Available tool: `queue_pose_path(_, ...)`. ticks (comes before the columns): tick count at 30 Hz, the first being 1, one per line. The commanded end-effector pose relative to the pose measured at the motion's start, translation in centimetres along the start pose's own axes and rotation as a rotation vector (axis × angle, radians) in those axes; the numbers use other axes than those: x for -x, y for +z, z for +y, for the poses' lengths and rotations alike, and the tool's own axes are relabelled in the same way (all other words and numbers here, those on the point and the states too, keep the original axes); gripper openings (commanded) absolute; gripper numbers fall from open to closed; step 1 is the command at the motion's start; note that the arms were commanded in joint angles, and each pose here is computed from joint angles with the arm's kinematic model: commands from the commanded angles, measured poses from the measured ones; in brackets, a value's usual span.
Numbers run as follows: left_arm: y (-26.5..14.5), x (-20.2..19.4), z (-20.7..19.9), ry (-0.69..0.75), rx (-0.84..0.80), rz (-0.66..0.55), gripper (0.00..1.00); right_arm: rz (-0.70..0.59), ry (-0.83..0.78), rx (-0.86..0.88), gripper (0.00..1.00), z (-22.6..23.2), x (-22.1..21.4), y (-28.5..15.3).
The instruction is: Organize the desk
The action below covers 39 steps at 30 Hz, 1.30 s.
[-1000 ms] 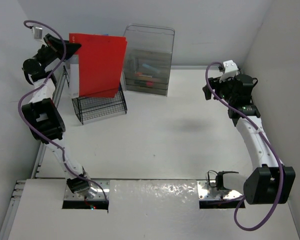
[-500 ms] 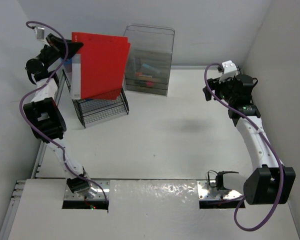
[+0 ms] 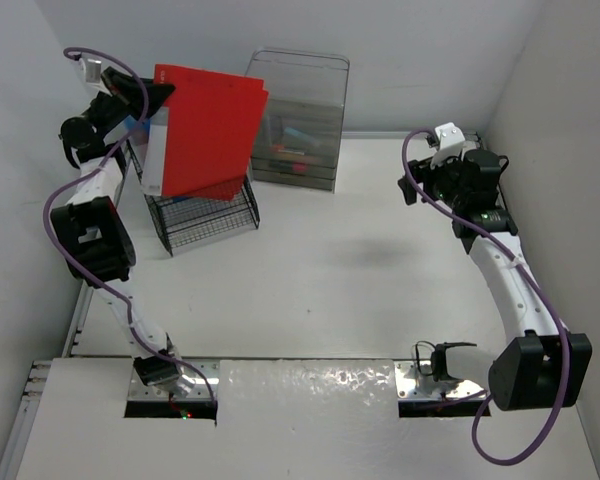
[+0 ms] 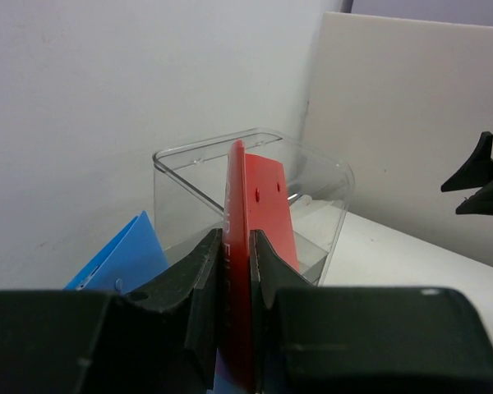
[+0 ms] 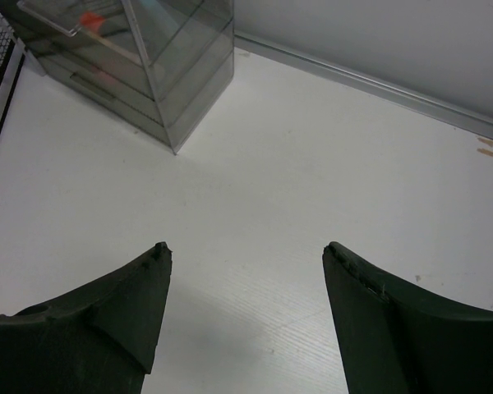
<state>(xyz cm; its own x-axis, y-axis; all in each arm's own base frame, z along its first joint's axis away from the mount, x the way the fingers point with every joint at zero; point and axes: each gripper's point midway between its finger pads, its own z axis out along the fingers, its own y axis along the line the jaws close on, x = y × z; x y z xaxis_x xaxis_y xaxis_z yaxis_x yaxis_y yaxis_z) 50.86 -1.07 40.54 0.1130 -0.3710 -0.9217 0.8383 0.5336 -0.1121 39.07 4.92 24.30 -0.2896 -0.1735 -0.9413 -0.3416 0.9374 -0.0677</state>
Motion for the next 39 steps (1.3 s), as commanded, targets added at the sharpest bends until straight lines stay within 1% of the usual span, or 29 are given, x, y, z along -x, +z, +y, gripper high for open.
queue_pose_path(1, -0.1, 3.4, -8.3, 0.613, -0.249, -0.115, 0.07, -0.072, -0.041, 0.012, 0.73, 0.3, 2.9, -0.8)
queue_pose_path(3, -0.2, 2.7, -8.1, 0.589, -0.243, -0.084, 0.14, -0.071, -0.042, 0.014, 0.74, 0.3, 2.9, -0.9)
queue_pose_path(4, -0.2, 2.5, -7.7, 0.584, -0.233, -0.073, 0.24, -0.070, -0.042, 0.019, 0.75, 0.4, 2.9, -0.9)
queue_pose_path(5, -0.1, 2.3, -7.0, 0.539, -0.212, -0.047, 0.28, -0.070, -0.042, 0.020, 0.75, 0.4, 3.0, -0.9)
queue_pose_path(7, 0.0, 1.7, -6.6, 0.563, -0.217, 0.011, 0.34, -0.066, -0.044, 0.022, 0.75, 0.5, 2.9, -0.9)
queue_pose_path(8, 0.0, 1.3, -6.1, 0.525, -0.204, 0.041, 0.35, -0.062, -0.044, 0.023, 0.75, 0.5, 2.8, -0.9)
queue_pose_path(10, -0.1, 1.0, -6.0, 0.566, -0.214, 0.087, 0.36, -0.058, -0.048, 0.025, 0.75, 0.6, 2.6, -0.9)
queue_pose_path(11, -0.1, 0.5, -5.5, 0.514, -0.200, 0.120, 0.37, -0.057, -0.048, 0.025, 0.75, 0.6, 2.6, -0.9)
queue_pose_path(13, -0.2, 0.5, -5.5, 0.570, -0.210, 0.158, 0.41, -0.056, -0.049, 0.024, 0.75, 0.5, 2.5, -0.8)
queue_pose_path(14, -0.3, 0.0, -5.1, 0.507, -0.194, 0.191, 0.43, -0.054, -0.047, 0.024, 0.75, 0.5, 2.5, -0.8)
queue_pose_path(15, -0.2, 0.4, -5.4, 0.573, -0.216, 0.204, 0.48, -0.051, -0.048, 0.025, 0.75, 0.5, 2.4, -0.7)
queue_pose_path(16, -0.1, 0.6, -5.4, 0.577, -0.217, 0.214, 0.52, -0.051, -0.046, 0.025, 0.75, 0.5, 2.4, -0.6)
queue_pose_path(17, -0.2, 0.2, -5.1, 0.526, -0.203, 0.234, 0.57, -0.050, -0.046, 0.027, 0.75, 0.6, 2.4, -0.6)
queue_pose_path(18, 0.2, 1.2, -5.3, 0.566, -0.200, 0.224, 0.70, -0.049, -0.046, 0.027, 0.75, 0.6, 2.3, -0.5)
queue_pose_path(19, 0.5, 1.7, -5.3, 0.565, -0.190, 0.222, 0.73, -0.050, -0.046, 0.027, 0.75, 0.6, 2.3, -0.5)
queue_pose_path(21, 1.3, 2.7, -5.4, 0.555, -0.176, 0.215, 0.86, -0.049, -0.046, 0.028, 0.75, 0.6, 2.3, -0.5)
queue_pose_path(23, 2.2, 3.3, -5.3, 0.529, -0.167, 0.220, 0.86, -0.043, -0.048, 0.031, 0.75, 0.7, 2.2, -0.5)
queue_pose_path(24, 2.6, 3.4, -5.2, 0.552, -0.168, 0.221, 0.86, -0.039, -0.048, 0.030, 0.75, 0.7, 2.1, -0.5)
queue_pose_path(25, 2.7, 2.4, -4.8, 0.468, -0.142, 0.254, 0.86, -0.032, -0.051, 0.028, 0.75, 0.7, 1.9, -0.6)
queue_pose_path(26, 3.2, 2.8, -4.3, 0.478, -0.124, 0.263, 0.86, -0.029, -0.059, 0.026, 0.75, 0.6, 1.8, -0.6)
queue_pose_path(27, 3.4, 2.6, -3.7, 0.548, -0.125, 0.281, 0.86, -0.024, -0.062, 0.023, 0.75, 0.6, 1.7, -0.7)
queue_pose_path(28, 3.3, 2.0, -3.4, 0.536, -0.115, 0.307, 0.86, -0.023, -0.067, 0.016, 0.75, 0.4, 1.7, -0.8)
queue_pose_path(29, 3.1, 0.9, -3.3, 0.485, -0.100, 0.339, 0.86, -0.019, -0.075, 0.013, 0.75, 0.4, 1.6, -0.9)
queue_pose_path(31, 2.8, 0.6, -2.6, 0.508, -0.061, 0.364, 0.85, -0.019, -0.080, 0.012, 0.75, 0.4, 1.6, -1.0)
queue_pose_path(32, 2.6, 0.1, -2.4, 0.486, -0.040, 0.382, 0.85, -0.022, -0.082, 0.011, 0.75, 0.4, 1.7, -1.0)
queue_pose_path(34, 2.9, 0.6, -1.3, 0.546, 0.021, 0.415, 0.85, -0.025, -0.080, 0.014, 0.75, 0.4, 1.8, -1.0)
queue_pose_path(35, 3.3, 0.3, -0.6, 0.558, 0.057, 0.465, 0.85, -0.026, -0.077, 0.017, 0.75, 0.5, 1.8, -1.0)
queue_pose_path(36, 3.3, -0.9, -0.8, 0.511, 0.065, 0.510, 0.85, -0.028, -0.077, 0.018, 0.75, 0.5, 1.9, -1.1)
queue_pose_path(39, 3.7, 0.1, 0.2, 0.534, 0.115, 0.510, 0.86, -0.025, -0.078, 0.020, 0.75, 0.6, 1.7, -1.2)
